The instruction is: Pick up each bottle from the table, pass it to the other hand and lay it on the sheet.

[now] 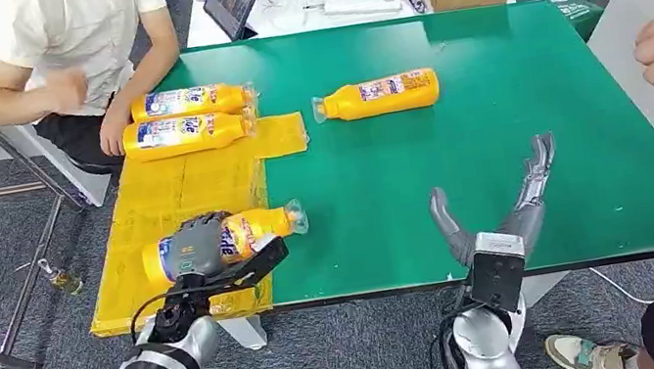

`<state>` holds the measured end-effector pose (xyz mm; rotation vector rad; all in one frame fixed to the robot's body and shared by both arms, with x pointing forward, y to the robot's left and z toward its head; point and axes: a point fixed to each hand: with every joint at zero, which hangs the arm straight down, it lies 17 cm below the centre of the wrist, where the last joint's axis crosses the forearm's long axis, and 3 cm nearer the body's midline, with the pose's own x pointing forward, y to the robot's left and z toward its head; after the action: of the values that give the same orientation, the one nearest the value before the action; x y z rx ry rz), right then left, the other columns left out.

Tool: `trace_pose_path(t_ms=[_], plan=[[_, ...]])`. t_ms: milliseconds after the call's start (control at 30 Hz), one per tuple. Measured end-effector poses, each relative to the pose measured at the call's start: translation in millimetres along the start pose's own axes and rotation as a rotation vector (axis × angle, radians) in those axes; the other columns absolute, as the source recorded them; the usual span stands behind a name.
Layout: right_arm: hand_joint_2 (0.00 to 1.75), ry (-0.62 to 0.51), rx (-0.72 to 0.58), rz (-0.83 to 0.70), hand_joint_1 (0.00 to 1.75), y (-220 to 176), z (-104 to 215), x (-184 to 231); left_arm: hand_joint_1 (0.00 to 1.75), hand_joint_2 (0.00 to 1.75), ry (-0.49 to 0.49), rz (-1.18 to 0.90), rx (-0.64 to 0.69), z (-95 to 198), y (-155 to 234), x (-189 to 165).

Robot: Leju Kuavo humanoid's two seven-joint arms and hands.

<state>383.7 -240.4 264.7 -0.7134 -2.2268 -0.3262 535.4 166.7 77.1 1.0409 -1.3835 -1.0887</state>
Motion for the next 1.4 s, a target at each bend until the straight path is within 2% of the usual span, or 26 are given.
trace_pose_path(t_ms=[67, 100, 133, 167, 300, 400, 500, 733, 900, 967, 1033, 1233, 1300, 1400], plan=[[1.75, 0.009, -0.002, -0.002, 0.0, -1.0, -0.4, -2.3, 1.75, 1.75, 0.03, -0.031, -0.055, -5.0, -8.0, -4.7], [1.75, 0.012, 0.0, -0.002, 0.0, -0.5, -0.5, -3.0, 0.52, 1.75, 0.044, -0.029, -0.082, -6.9, -11.9, -7.2], [1.75, 0.014, 0.003, -0.005, 0.0, 0.8, -0.5, -3.3, 0.14, 1.75, 0.052, -0.018, -0.109, -9.7, -14.6, -8.8], [1.75, 0.013, 0.006, -0.005, 0.0, 1.7, -0.4, -3.7, 0.0, 1.75, 0.054, -0.006, -0.127, -13.2, -15.0, -8.5], [1.75, 0.018, 0.017, -0.001, 0.0, 3.9, 2.7, -8.4, 0.0, 1.75, 0.049, 0.119, -0.261, -16.3, -31.6, -6.0], [1.75, 0.032, 0.031, 0.008, 0.0, 6.3, 6.5, -15.9, 0.0, 1.75, 0.043, 0.137, -0.322, -18.1, -36.5, -3.4], [1.75, 0.047, 0.041, 0.021, 0.0, 6.2, 10.1, -23.7, 0.0, 1.75, 0.017, 0.178, -0.328, -19.8, -35.4, 7.3], [1.75, 0.071, 0.044, 0.057, 0.0, -1.4, 15.4, -38.5, 0.0, 1.75, -0.142, 0.403, -0.404, -7.6, -39.7, 60.1], [1.75, 0.082, 0.043, 0.068, 0.0, -5.2, 18.0, -43.7, 0.0, 1.75, -0.19, 0.477, -0.396, -0.5, -36.0, 78.8], [1.75, 0.089, 0.045, 0.072, 0.0, -6.8, 20.2, -46.2, 0.0, 1.75, -0.229, 0.552, -0.338, 4.5, -26.0, 90.3], [1.75, 0.095, 0.047, 0.076, 0.0, -8.3, 22.8, -48.1, 0.0, 1.75, -0.26, 0.653, -0.222, 8.7, -3.3, 101.5], [1.75, 0.11, 0.055, 0.072, 0.0, -6.2, 27.9, -51.4, 0.0, 1.75, -0.356, 0.627, 0.192, 29.3, 79.3, 119.5], [1.75, 0.107, 0.069, 0.073, 0.0, -1.8, 29.5, -51.1, 0.0, 1.75, -0.379, 0.614, 0.277, 41.7, 93.5, 124.6], [1.75, 0.041, 0.194, 0.155, 0.0, 22.4, 40.5, -50.3, 0.0, 1.75, -0.414, 0.681, 0.363, 62.4, 108.8, 130.9]])
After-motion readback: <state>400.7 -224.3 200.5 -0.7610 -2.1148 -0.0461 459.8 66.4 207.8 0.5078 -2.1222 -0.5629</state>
